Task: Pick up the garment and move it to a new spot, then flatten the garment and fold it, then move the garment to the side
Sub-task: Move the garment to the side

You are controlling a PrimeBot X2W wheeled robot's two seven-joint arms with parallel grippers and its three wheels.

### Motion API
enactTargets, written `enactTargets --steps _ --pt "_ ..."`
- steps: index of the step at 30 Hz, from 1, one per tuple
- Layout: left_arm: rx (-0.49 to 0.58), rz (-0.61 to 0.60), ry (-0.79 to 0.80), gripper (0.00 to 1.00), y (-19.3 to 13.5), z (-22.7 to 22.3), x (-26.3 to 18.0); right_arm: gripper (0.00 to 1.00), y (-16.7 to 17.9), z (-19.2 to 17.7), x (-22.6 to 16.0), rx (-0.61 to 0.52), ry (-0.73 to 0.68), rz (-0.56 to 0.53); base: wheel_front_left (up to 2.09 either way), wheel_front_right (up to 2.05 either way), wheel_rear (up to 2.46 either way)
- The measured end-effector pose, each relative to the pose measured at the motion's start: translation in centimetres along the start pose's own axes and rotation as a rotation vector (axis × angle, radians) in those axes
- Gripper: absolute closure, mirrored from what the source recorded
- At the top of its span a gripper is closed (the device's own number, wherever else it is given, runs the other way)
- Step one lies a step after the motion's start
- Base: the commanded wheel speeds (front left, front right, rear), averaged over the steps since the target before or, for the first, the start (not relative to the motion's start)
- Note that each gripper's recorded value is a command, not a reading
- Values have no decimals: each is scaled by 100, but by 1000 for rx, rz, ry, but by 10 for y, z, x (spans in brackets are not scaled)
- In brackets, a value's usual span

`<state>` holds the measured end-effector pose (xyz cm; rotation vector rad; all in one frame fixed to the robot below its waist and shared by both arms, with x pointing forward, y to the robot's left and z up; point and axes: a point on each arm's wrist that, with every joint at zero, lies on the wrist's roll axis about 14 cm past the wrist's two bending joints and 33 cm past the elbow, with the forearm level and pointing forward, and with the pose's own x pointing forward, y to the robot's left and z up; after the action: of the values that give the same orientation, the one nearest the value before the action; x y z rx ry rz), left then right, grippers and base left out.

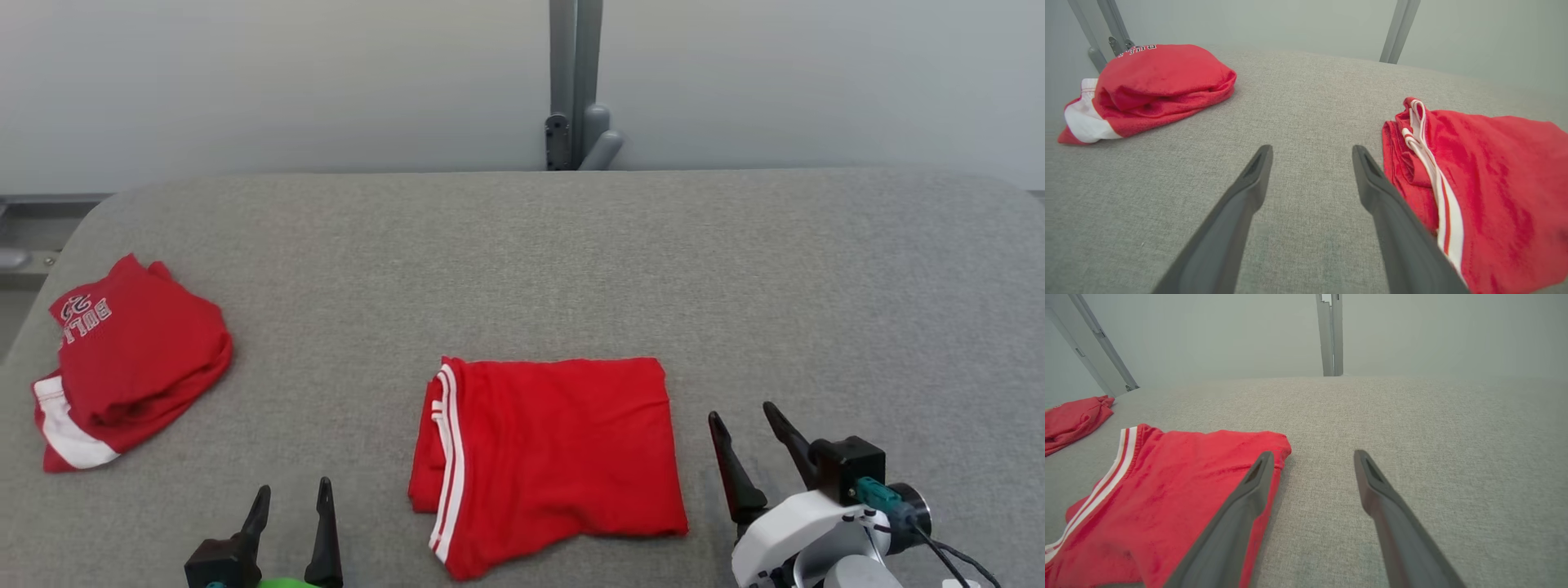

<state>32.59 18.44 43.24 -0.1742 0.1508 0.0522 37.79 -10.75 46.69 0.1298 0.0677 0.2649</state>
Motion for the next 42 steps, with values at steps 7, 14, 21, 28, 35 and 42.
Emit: enactTargets --steps 7,14,21,28,35,42 --pt "-11 81 3 0 25 -3 -13 0 41 -19 19 -29 65 137 0 0 0" --pt "-25 138 14 0 40 -7 -22 0 52 -61 26 -4 211 173 0 0 0" --pt "-25 156 33 0 43 -12 -23 0 58 -85 36 17 314 187 0 0 0" --pt "-28 139 20 0 38 -8 -18 100 69 -87 39 43 341 216 0 0 0" --pt "-23 95 32 0 26 -10 -10 100 39 -69 39 -8 279 147 0 0 0" --pt "-12 -43 32 0 -16 -8 12 100 -18 -56 18 -23 234 -12 0 0 0"
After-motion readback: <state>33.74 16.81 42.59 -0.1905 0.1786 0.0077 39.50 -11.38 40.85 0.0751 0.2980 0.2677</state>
